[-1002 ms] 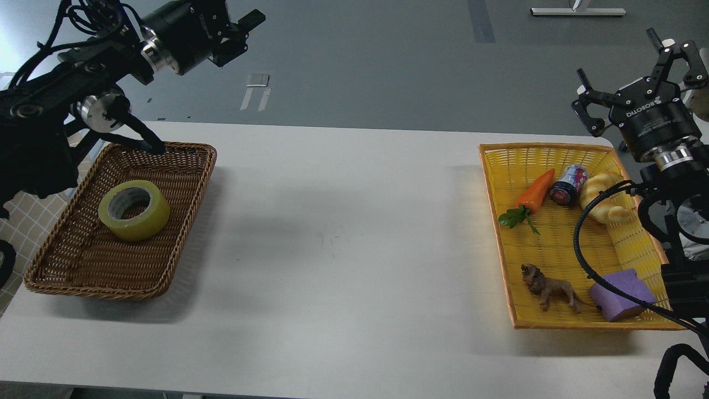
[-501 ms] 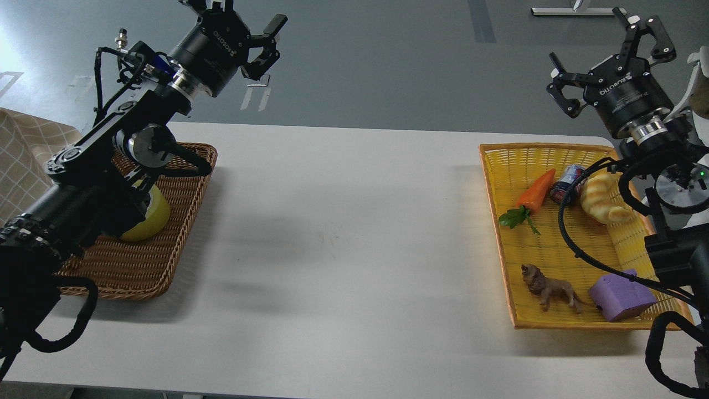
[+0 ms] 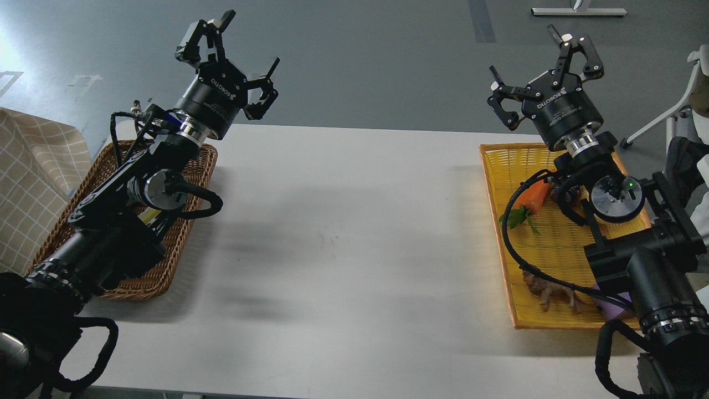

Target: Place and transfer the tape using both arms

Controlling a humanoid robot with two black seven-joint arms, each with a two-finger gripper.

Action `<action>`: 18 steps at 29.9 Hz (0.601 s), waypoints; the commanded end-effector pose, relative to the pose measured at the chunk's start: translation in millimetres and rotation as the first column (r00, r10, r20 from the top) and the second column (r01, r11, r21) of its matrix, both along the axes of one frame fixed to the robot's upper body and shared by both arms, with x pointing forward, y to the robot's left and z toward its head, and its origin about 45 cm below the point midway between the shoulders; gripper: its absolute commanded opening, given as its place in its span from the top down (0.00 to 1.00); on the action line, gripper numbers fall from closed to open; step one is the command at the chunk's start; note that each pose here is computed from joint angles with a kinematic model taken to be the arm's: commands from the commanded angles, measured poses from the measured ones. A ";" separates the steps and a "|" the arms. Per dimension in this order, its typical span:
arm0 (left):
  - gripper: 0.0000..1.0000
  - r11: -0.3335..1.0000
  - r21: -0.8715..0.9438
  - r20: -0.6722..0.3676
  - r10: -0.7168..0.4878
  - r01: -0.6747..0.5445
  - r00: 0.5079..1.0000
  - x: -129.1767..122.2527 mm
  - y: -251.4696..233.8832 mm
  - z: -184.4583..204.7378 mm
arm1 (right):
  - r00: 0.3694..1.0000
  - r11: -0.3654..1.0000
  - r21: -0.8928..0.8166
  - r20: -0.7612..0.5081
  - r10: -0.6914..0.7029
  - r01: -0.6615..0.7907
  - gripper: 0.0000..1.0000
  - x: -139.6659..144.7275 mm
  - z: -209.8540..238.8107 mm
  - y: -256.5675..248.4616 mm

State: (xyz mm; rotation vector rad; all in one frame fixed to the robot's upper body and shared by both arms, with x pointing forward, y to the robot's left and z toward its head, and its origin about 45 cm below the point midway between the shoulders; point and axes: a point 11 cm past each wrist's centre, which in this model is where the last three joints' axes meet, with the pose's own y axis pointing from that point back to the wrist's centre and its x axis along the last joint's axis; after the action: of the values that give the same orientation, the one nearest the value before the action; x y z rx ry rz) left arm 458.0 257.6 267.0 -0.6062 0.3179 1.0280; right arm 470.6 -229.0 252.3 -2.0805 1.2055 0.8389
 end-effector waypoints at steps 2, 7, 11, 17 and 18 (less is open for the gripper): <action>0.02 0.999 -0.048 -0.009 -0.024 0.024 1.000 -1.5 -16.0 -2.5 | 1.000 1.000 -0.003 0.010 0.015 -0.015 0.00 -1.1 2.0 6.7; 0.02 0.997 -0.065 -0.014 -0.035 0.034 0.999 -2.1 -24.6 -5.0 | 1.000 1.000 0.005 -0.001 0.007 -0.007 0.00 -3.1 -3.0 3.5; 0.02 0.997 -0.065 -0.022 -0.032 0.030 0.999 -1.8 -24.1 -7.7 | 1.000 1.000 0.011 -0.020 -0.003 0.003 0.00 -7.5 -12.8 -0.2; 0.02 0.998 -0.060 -0.024 -0.032 0.030 0.999 -1.7 -23.4 -8.2 | 0.999 1.000 0.021 -0.035 -0.014 0.014 0.00 -11.0 -20.0 -4.2; 0.02 0.998 -0.058 -0.025 -0.032 0.030 0.999 -1.8 -23.0 -8.4 | 0.999 1.000 0.021 -0.039 -0.015 0.016 0.00 -12.3 -22.3 -4.8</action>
State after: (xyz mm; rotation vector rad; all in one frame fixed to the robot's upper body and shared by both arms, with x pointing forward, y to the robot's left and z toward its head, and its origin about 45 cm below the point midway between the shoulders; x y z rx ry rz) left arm 456.2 233.9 258.9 -0.6425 0.3810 0.9993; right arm 460.7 -232.2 234.6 -2.0499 1.2189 0.8762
